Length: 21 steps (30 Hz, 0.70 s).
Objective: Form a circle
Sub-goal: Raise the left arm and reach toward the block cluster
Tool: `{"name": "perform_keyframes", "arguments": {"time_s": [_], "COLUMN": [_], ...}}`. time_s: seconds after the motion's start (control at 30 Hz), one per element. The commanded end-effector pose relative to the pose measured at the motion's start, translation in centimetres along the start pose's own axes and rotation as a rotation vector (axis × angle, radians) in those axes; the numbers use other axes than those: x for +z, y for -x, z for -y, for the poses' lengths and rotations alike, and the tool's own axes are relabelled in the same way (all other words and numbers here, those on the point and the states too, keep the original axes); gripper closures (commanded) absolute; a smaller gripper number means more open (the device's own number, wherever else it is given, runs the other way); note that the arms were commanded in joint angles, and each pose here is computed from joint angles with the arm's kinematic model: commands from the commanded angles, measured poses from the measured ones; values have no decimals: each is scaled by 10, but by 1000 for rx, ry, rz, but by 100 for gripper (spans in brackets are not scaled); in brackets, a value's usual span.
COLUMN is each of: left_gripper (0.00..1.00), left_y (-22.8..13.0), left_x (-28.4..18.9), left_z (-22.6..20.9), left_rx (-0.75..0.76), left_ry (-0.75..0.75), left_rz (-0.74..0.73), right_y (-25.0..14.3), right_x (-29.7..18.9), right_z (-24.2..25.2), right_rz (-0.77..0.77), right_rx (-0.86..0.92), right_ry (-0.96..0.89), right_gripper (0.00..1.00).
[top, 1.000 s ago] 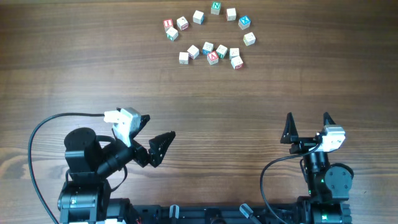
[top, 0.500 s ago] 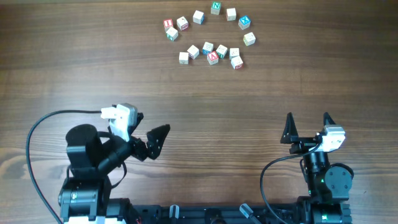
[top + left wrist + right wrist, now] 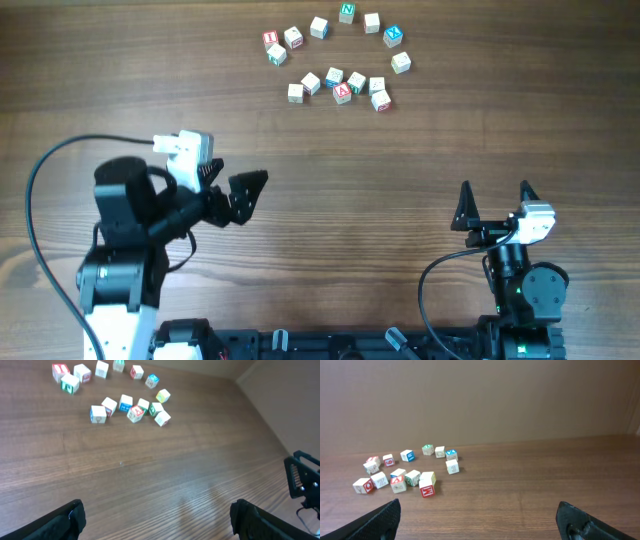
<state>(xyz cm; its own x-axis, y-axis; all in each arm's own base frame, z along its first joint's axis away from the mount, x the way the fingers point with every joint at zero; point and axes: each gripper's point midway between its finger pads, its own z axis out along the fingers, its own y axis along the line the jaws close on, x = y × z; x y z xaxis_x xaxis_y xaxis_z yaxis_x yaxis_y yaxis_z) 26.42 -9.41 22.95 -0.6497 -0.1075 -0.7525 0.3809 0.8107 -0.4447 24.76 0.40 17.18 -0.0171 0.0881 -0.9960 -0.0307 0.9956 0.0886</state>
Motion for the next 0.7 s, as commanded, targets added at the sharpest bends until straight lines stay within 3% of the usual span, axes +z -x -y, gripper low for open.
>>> {"name": "perform_keyframes", "arguments": {"time_s": [0.0, 0.27, 0.57, 0.67], "left_gripper": [4, 0, 0, 0], "left_y": [13, 15, 34, 45], "left_x": [2, 20, 49, 71], "left_z": [1, 12, -10, -25], "left_rx": [-38, -62, -90, -7], "left_ry": [4, 20, 235, 289], "left_rz": [-34, -66, -72, -119], "right_y": [3, 3, 3, 3], "right_x": [-1, -1, -1, -1], "right_z": [-3, -3, -4, -4], "right_rz": [14, 14, 14, 14], "right_rx": [-10, -10, -10, -10], "right_ry": [15, 15, 19, 19], "right_gripper": [0, 0, 0, 0]}}
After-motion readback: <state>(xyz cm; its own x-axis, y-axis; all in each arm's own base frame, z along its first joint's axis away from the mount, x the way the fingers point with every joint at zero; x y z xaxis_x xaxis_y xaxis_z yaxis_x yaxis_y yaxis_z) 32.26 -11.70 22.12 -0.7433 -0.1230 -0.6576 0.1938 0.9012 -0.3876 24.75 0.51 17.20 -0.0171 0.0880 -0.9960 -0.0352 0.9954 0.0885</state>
